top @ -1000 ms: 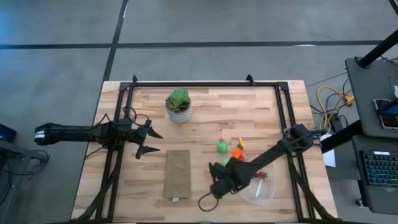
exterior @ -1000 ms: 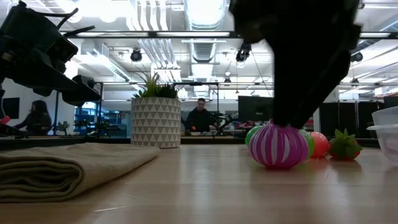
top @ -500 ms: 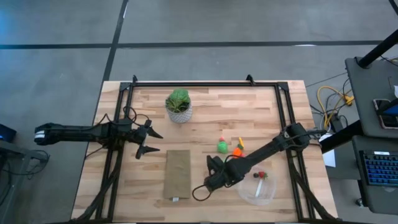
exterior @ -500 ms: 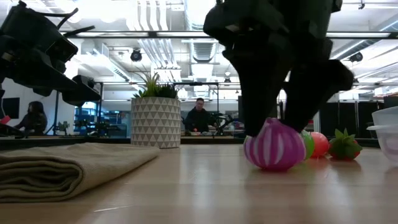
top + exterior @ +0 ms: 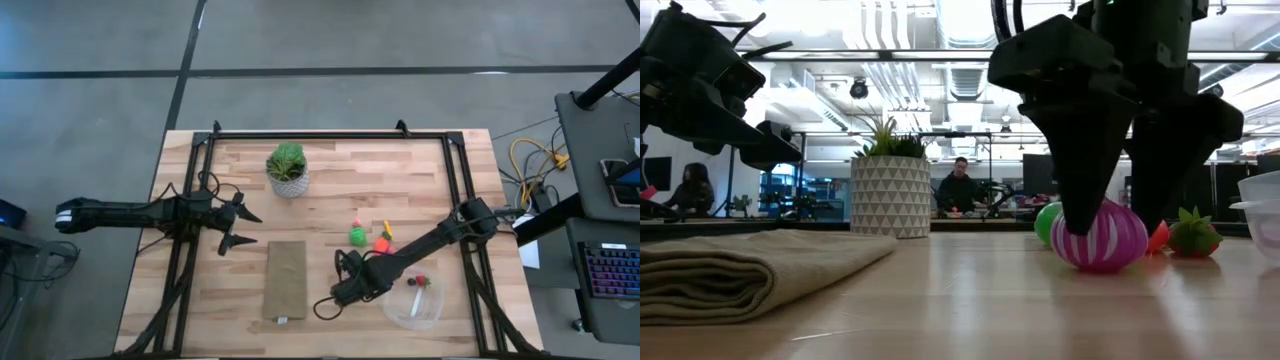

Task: Pick and placing Produce into tupperware
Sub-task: Put the onion into the transparent container, then put the cabbage into the transparent container, then put the apple into the transparent container

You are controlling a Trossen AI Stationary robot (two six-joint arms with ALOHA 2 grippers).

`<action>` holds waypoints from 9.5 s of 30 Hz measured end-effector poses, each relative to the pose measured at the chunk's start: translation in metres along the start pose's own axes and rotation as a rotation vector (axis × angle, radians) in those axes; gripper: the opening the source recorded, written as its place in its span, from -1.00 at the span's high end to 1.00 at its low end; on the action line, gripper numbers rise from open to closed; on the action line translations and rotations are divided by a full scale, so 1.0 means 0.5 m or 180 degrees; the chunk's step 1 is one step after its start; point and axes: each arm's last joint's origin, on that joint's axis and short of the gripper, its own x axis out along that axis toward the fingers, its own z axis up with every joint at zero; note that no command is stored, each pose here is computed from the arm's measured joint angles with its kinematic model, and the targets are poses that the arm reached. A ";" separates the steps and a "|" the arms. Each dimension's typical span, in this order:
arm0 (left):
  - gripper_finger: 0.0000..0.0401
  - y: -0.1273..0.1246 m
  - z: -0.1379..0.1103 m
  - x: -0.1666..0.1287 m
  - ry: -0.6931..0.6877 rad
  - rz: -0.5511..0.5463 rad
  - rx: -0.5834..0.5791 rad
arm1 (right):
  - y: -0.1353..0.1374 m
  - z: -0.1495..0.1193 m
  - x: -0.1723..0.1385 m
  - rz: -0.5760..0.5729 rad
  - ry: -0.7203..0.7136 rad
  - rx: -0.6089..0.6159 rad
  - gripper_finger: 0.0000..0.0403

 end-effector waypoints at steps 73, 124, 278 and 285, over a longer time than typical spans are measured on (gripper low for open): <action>-0.41 0.000 0.000 0.000 -0.0002 0.0001 0.0000 | -0.111 -0.086 -0.224 -0.0304 0.0107 -0.0114 -0.27; -0.41 0.000 0.000 0.001 -0.0004 0.0002 0.0000 | -0.140 -0.127 -0.141 -0.0547 0.0181 -0.0650 -0.71; -0.41 0.001 -0.001 0.003 0.0035 0.0003 -0.0009 | -0.105 0.249 0.059 -0.0268 0.0048 -0.1042 -0.62; -0.41 0.001 -0.001 0.003 0.0035 0.0002 -0.0010 | -0.105 0.251 0.058 -0.0261 0.0047 -0.1030 -0.59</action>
